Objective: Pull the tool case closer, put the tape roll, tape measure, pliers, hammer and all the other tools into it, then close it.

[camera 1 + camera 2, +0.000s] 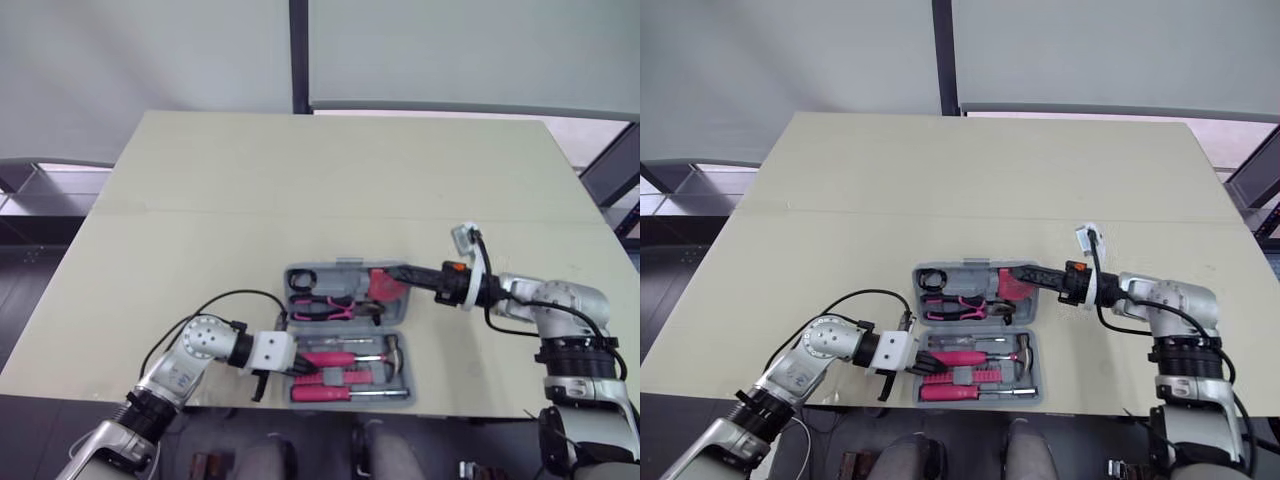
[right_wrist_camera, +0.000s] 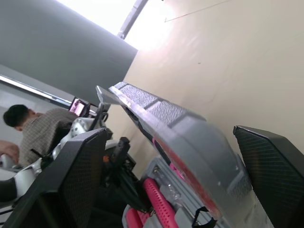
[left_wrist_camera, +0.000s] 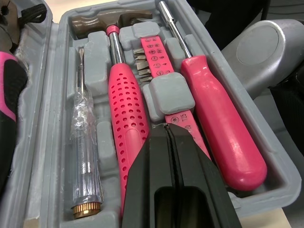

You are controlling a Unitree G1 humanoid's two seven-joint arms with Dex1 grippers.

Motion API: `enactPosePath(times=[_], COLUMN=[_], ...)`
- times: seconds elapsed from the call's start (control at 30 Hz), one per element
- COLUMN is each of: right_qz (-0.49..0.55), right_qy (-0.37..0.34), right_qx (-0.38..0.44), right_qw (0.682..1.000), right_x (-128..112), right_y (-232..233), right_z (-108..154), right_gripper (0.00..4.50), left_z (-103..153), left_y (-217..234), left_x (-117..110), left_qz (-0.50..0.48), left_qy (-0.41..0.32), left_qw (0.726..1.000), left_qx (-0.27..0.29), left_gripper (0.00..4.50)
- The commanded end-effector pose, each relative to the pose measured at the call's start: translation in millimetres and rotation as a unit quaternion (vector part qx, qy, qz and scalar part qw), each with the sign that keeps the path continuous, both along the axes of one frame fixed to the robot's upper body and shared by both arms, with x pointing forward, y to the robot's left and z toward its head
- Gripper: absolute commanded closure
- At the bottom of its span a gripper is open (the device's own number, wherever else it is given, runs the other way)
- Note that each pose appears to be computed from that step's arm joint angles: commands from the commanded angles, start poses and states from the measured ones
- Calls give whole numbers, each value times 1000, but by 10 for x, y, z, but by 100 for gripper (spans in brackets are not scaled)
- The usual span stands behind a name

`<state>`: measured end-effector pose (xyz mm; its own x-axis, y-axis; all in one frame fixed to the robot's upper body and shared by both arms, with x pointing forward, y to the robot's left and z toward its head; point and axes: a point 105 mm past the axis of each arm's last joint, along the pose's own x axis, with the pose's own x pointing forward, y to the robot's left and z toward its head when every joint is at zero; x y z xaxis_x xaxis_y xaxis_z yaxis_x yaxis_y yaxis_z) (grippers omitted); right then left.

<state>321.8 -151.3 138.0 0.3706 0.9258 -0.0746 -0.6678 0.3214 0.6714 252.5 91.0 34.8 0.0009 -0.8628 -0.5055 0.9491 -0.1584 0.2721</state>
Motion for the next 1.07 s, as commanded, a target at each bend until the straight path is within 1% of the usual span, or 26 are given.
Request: enactPosePath(times=[0.03,0.17,0.23,0.27,0.3,0.33,0.4,0.43,0.47,0.5,0.53,0.57,0.6,0.7,0.77,0.8,0.93,1.0,1.07], right_qz=[40,64,92,106,120,136,169,185,192,189,174,155,145,142,128,122,106,95,95], right_qy=[-39,-55,-76,-85,-93,-104,-123,-139,-152,-161,-180,-207,-242,-292,-302,-305,-316,-324,-321], right_qx=[20,3,-14,-21,-27,-39,-72,-100,-122,-150,-190,-242,-284,-373,-408,-417,-435,-436,-424], right_qw=[998,996,993,991,988,985,975,968,962,957,949,935,917,869,852,847,836,834,842], right_x=[-128,-286,-490,-592,-691,-807,-1076,-1221,-1319,-1384,-1416,-1407,-1418,-1491,-1492,-1486,-1415,-1365,-1362], right_y=[55,102,121,129,139,149,186,199,198,181,117,15,-94,-392,-560,-615,-756,-780,-742], right_z=[187,164,178,191,212,226,223,194,167,128,99,88,137,294,421,464,552,552,511], right_gripper=[2,2,2,2,2,2,2,2,2,0,0,0,0,0,0,0,0,0,0], left_z=[-258,-174,198,378,557,751,1131,1278,1380,1461,1532,1579,1619,1641,1638,1637,1610,1577,1551], left_y=[277,281,308,329,372,471,734,873,972,1071,1179,1291,1398,1531,1516,1502,1427,1378,1288], left_x=[-21,-32,-56,-102,-178,-328,-750,-898,-977,-1017,-1015,-972,-924,-761,-699,-674,-546,-511,-495], left_qz=[50,66,105,118,123,114,77,75,83,98,118,143,161,187,179,176,173,173,159], left_qy=[44,50,87,113,138,162,225,251,265,267,253,227,191,109,88,82,48,52,60], left_qw=[996,996,990,985,979,976,968,962,959,957,959,963,968,976,979,980,983,983,985], left_qx=[60,40,-29,-59,-82,-92,-84,-71,-62,-54,-41,-23,-1,37,39,38,25,15,-9], left_gripper=[450,450,450,450,450,450,450,450,450,424,394,363,315,158,60,3,3,3,3])
